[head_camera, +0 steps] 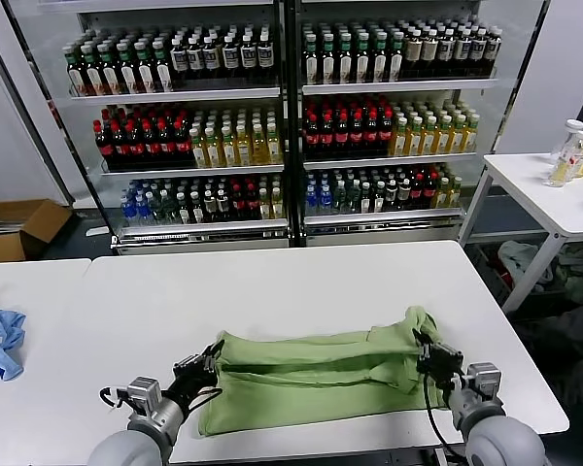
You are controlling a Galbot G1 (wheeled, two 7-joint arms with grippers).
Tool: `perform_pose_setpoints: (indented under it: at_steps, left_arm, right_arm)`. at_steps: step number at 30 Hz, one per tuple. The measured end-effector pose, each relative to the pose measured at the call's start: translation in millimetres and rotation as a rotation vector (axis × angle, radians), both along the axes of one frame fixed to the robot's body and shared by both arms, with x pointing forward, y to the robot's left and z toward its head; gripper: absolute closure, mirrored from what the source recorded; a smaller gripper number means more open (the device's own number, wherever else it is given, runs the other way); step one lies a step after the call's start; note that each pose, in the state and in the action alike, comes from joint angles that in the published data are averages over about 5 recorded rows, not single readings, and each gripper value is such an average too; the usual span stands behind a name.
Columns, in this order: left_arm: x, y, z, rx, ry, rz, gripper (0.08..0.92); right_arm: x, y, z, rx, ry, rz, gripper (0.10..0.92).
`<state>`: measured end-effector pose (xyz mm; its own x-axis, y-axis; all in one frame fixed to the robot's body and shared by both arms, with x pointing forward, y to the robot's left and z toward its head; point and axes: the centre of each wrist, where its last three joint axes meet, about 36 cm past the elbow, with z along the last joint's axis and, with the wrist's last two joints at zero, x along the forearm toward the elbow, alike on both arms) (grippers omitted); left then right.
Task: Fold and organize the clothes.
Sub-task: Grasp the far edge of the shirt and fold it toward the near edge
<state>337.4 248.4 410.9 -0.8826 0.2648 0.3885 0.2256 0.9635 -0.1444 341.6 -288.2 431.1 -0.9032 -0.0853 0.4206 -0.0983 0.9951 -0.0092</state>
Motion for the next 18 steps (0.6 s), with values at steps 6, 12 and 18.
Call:
perform_pose_setpoints:
  at_steps: [6,12,18]
  left_arm:
    - [-5.7,-3.5,-7.0,0.04,-0.004,0.01,0.735]
    - [-13.6,-6.7,-6.8,0.066,-0.027,0.042,0.562]
    - [-26.5,-17.2,-8.0,0.078,-0.033,0.08,0.389]
  right_arm:
    - [-7.8,5.7,-2.4,-0.016,0.015,0.0,0.699]
    - [-13.7,6.8,-0.4,-0.037,0.012,0.002,0.525]
    - [-17.0,7.1,1.6,-0.052,0.008,0.002,0.352]
